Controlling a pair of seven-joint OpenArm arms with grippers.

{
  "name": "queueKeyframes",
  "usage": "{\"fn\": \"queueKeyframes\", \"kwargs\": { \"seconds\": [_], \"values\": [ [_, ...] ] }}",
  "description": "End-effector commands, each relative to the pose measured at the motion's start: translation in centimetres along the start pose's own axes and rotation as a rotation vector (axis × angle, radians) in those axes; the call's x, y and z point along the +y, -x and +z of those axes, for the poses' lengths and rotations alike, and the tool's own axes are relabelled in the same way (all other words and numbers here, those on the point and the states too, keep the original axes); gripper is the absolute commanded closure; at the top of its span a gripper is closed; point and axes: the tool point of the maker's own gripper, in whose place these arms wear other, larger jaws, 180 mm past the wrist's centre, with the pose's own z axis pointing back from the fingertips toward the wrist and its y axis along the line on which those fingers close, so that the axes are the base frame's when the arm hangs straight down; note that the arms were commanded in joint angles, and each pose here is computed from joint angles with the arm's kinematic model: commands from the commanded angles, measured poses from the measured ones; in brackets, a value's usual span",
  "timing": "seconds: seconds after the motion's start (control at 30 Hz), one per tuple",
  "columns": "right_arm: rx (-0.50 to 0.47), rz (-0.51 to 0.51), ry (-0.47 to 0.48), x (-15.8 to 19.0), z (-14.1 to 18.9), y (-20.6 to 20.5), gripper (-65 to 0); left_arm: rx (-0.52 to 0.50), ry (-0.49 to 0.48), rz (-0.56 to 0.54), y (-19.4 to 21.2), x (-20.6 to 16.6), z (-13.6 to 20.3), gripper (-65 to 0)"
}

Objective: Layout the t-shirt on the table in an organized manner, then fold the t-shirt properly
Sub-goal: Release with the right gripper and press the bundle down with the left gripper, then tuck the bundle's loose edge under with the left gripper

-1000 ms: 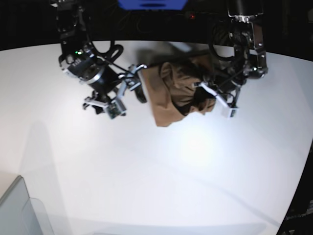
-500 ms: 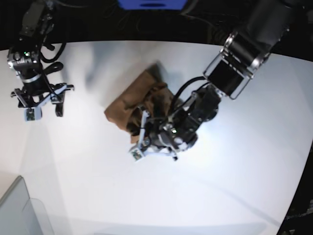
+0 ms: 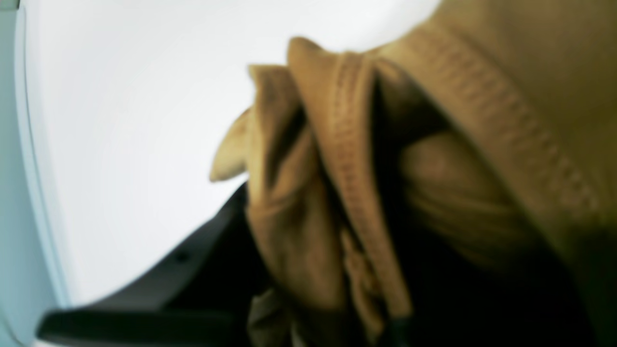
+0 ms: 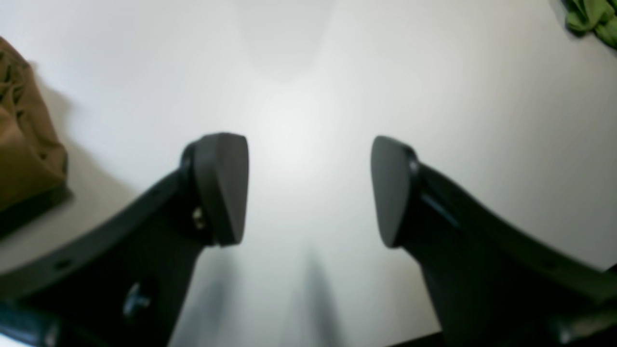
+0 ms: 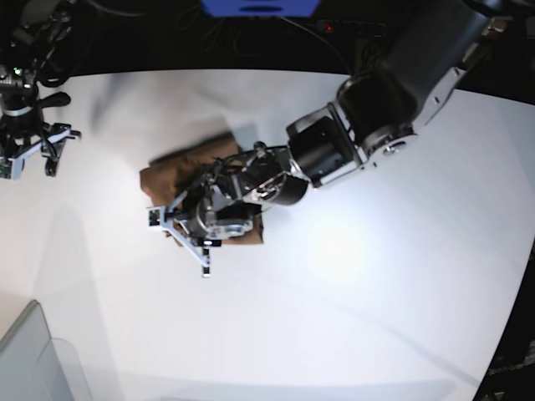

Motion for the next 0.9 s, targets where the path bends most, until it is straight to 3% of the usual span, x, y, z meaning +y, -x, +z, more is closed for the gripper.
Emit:
{"fn": "queueKeyframes", "kwargs": {
  "seconds": [0.0, 0.2, 0.5, 0.57, 0.77, 0.87],
  "values": [
    [-0.051, 0.005, 0.004, -0.3, 0.2, -1.4, -40.3, 0.006, 0.035, -0.045, -0.3, -0.4, 0.1, -0.2],
    [-0.047, -0.013, -0.002, 0.2, 0.2, -1.1, -40.3, 0.047, 0.212, -0.204, 0.8, -3.4, 0.5, -0.2],
    [-0.047, -0.014, -0.004, 0.3, 0.2, -1.1, -40.3, 0.033, 0.222, -0.259, 0.0, -3.6, 0.9, -1.8],
    [-0.047, -0.014, -0.004, 0.3, 0.2, -1.1, -40.3, -0.006, 0.201, -0.274, -1.6, -3.2, 1.4, -6.5],
    [-0.043, -0.014, -0.004, 0.3, 0.3, -1.0, -40.2, -0.047, 0.147, -0.314, -4.2, -2.0, 2.6, -33.1],
    [-0.03, -0.009, -0.007, 0.4, 0.4, -0.4, -40.2, -0.082, 0.111, -0.338, -5.9, -0.9, 3.5, -41.3]
  ]
}}
